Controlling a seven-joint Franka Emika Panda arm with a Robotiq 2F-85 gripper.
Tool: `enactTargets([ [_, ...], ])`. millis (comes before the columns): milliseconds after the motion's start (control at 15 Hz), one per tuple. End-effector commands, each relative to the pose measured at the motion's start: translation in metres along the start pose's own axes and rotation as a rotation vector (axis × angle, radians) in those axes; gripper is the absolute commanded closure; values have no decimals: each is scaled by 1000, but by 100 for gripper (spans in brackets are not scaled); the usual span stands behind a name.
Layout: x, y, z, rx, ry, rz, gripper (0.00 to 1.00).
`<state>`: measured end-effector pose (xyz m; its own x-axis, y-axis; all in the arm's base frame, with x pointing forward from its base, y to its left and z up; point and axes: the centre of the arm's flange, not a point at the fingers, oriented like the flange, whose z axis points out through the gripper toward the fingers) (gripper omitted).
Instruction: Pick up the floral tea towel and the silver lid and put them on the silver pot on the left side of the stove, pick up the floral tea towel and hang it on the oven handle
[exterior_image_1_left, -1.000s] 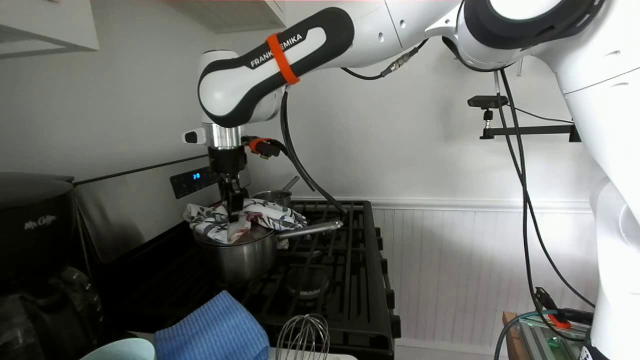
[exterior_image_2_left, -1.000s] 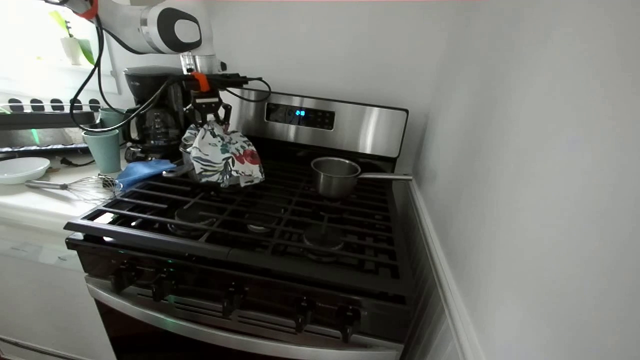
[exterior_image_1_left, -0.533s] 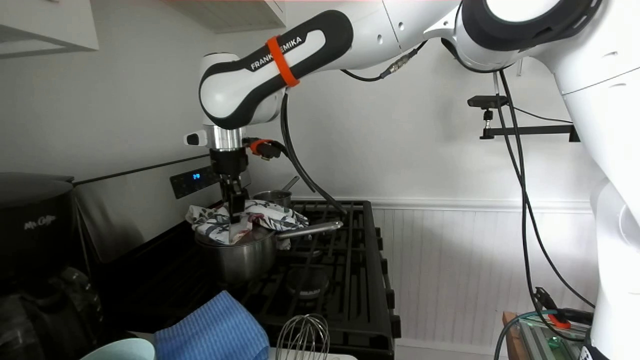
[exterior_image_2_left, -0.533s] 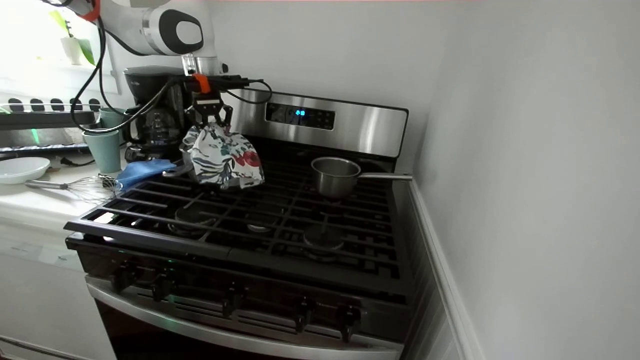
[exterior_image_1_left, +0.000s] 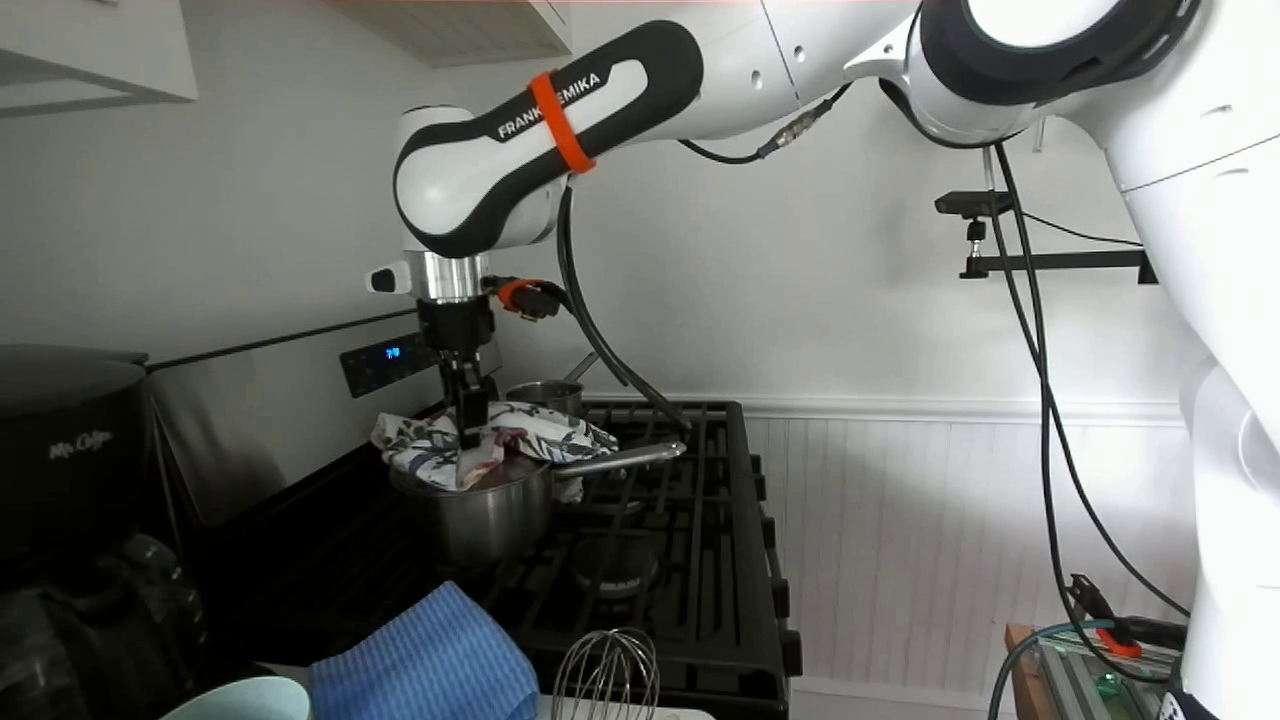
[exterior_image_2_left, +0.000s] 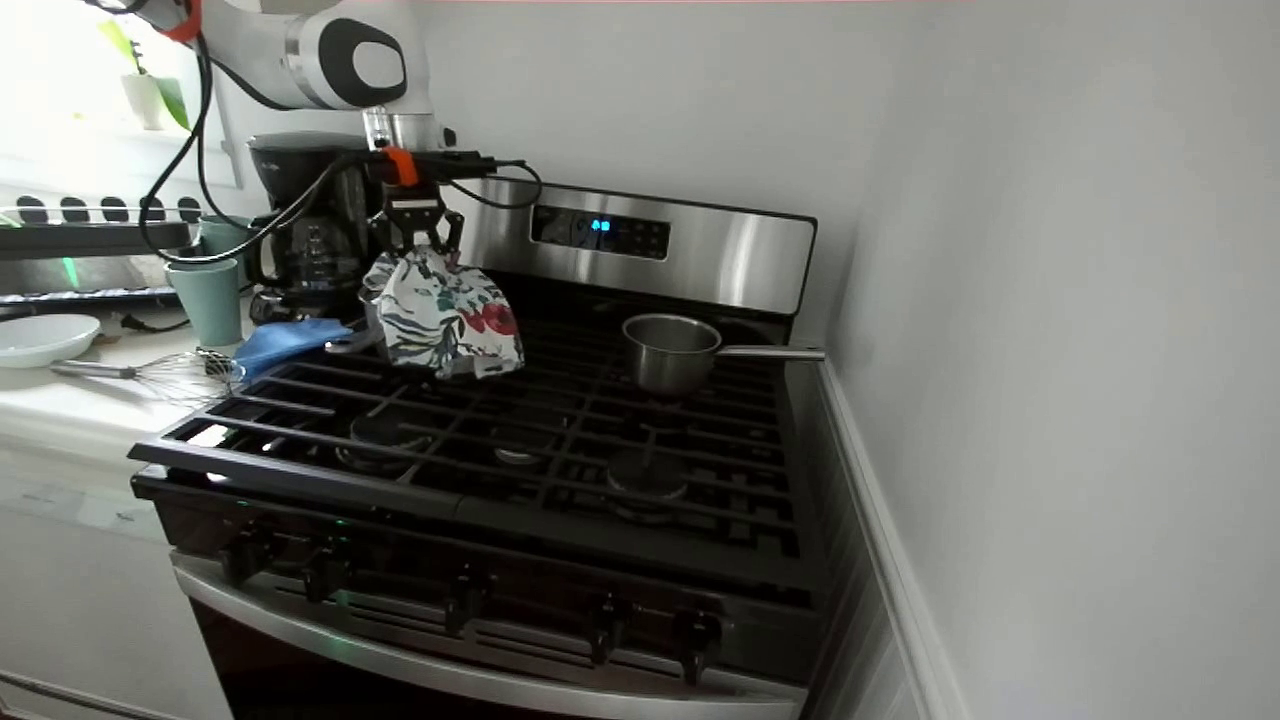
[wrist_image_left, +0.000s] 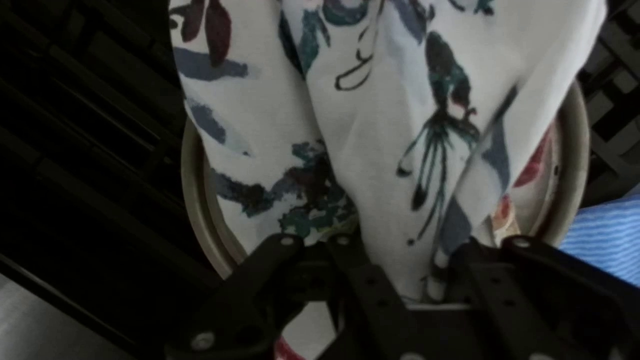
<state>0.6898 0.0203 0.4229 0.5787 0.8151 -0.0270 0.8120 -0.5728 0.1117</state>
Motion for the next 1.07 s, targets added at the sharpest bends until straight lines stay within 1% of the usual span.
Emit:
enactTargets([
  [0,7,5,-3,11,-6,19,60],
  [133,7,5,-5,6,2,23,48],
  [533,5,6,-24,-17,24,23,5],
  [600,5,6,-26,-20,25,23,1],
  [667,5,6,-27,-23,24,20,4],
  [733,4,7,-28,-25,24,18,23],
  [800,4,7,-29,-25,25,18,31],
  [867,4,7,-30,-26,24,18,32],
  [933,3,6,-30,-25,24,16,37],
  [1000,3,6,-31,-24,23,14,47],
])
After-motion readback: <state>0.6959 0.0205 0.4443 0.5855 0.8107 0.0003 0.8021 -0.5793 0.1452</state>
